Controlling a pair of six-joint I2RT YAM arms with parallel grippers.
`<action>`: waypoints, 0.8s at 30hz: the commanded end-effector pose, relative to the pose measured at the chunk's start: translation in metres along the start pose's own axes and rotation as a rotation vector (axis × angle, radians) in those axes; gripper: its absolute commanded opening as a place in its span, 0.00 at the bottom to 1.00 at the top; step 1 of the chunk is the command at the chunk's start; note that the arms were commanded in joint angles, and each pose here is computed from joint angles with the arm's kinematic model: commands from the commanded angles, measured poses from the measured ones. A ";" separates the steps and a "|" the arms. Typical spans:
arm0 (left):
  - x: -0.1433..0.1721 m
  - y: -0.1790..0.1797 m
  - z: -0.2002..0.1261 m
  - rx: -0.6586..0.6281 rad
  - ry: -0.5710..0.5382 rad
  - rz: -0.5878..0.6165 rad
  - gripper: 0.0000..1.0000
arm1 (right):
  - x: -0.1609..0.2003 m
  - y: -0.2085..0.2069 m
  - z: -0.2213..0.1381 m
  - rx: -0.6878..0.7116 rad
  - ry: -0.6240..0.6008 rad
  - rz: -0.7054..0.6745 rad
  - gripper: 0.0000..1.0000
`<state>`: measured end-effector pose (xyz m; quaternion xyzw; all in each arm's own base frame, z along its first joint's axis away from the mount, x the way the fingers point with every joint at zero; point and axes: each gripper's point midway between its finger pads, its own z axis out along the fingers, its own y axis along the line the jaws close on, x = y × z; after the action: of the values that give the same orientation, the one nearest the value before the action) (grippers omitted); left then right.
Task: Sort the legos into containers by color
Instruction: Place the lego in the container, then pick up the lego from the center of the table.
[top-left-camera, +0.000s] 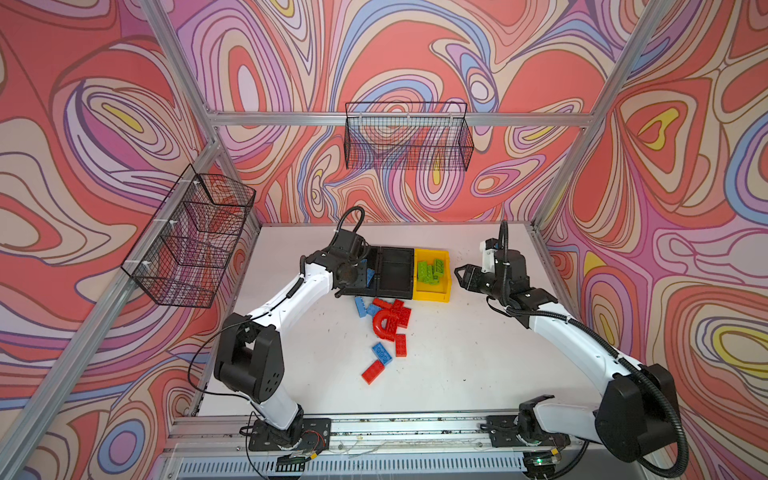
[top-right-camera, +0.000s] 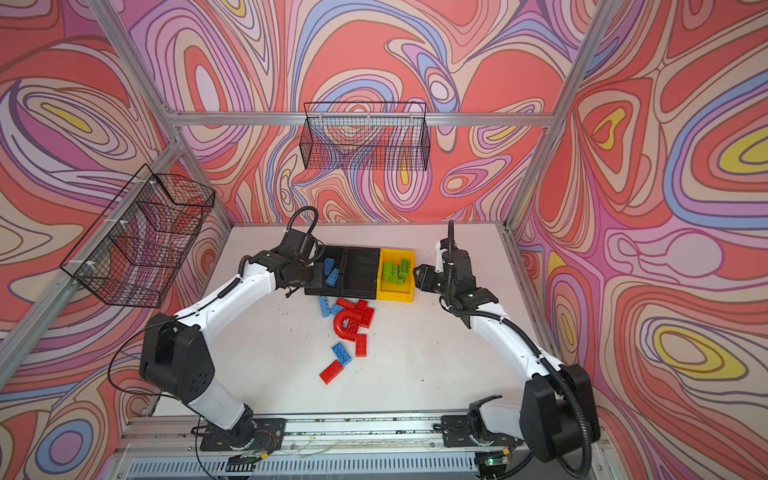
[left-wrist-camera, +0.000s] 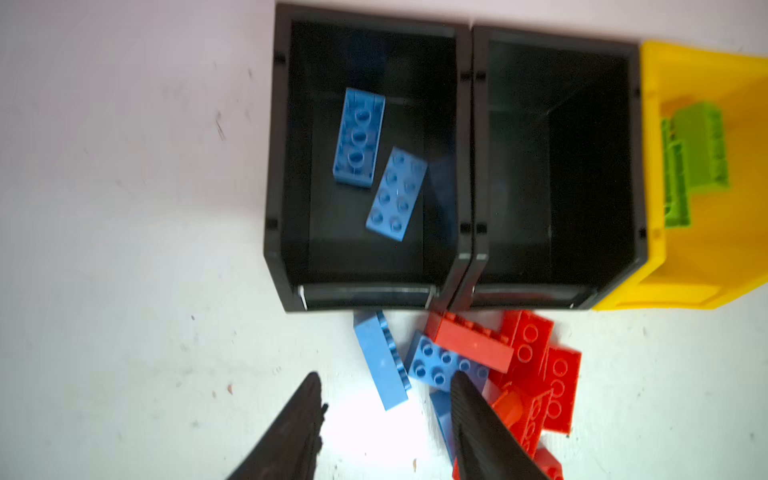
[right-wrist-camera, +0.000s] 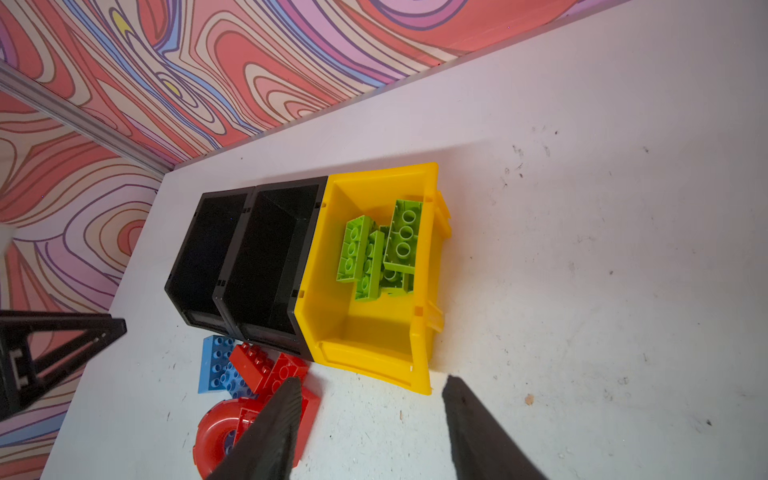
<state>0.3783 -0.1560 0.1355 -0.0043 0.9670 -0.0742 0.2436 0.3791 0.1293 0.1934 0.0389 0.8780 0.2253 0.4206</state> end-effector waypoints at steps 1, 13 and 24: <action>0.037 0.005 0.025 -0.018 0.087 -0.128 0.53 | -0.001 0.002 0.004 -0.016 0.000 -0.011 0.59; 0.050 -0.006 0.084 0.014 0.162 -0.198 0.52 | -0.001 -0.004 -0.005 0.023 -0.008 -0.012 0.59; 0.058 0.006 0.094 -0.035 0.178 -0.186 0.38 | 0.000 -0.006 -0.006 0.035 -0.009 -0.009 0.59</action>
<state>0.3711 -0.1729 0.0252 -0.0820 0.9818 -0.0900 0.1459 0.3782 0.1261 0.1942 0.0400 0.8788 0.2167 0.4232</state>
